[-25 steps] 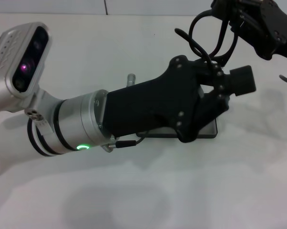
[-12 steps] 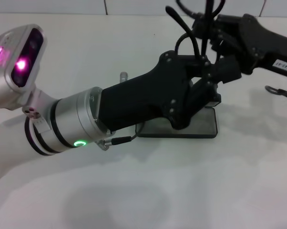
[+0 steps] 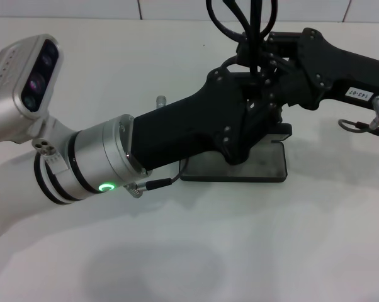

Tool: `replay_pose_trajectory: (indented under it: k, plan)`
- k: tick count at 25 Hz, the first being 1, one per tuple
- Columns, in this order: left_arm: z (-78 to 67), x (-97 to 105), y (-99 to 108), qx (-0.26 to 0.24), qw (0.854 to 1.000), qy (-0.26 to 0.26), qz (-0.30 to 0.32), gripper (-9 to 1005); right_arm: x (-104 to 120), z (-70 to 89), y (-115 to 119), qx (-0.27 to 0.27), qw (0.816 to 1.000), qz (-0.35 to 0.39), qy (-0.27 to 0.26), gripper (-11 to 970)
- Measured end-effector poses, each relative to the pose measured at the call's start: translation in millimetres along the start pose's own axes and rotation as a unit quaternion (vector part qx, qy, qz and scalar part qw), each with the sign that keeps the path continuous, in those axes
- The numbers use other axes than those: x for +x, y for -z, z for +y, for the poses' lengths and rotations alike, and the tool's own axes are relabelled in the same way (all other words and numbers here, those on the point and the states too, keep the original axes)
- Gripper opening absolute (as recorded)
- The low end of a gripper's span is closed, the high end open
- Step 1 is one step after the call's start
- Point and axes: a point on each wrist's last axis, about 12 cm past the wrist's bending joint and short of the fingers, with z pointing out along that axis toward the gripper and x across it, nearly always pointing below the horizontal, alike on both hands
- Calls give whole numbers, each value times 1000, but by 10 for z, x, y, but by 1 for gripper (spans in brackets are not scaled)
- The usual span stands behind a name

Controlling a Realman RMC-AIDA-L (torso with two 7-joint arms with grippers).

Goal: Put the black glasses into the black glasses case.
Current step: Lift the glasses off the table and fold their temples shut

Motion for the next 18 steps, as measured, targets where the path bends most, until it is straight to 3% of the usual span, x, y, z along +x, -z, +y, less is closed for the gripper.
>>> replay_pose_trajectory:
  k: [18]
  plan:
    - [-4,7,24,-5,1000,2,-1,37,26,5,-16,-6,1000,14,-1,111]
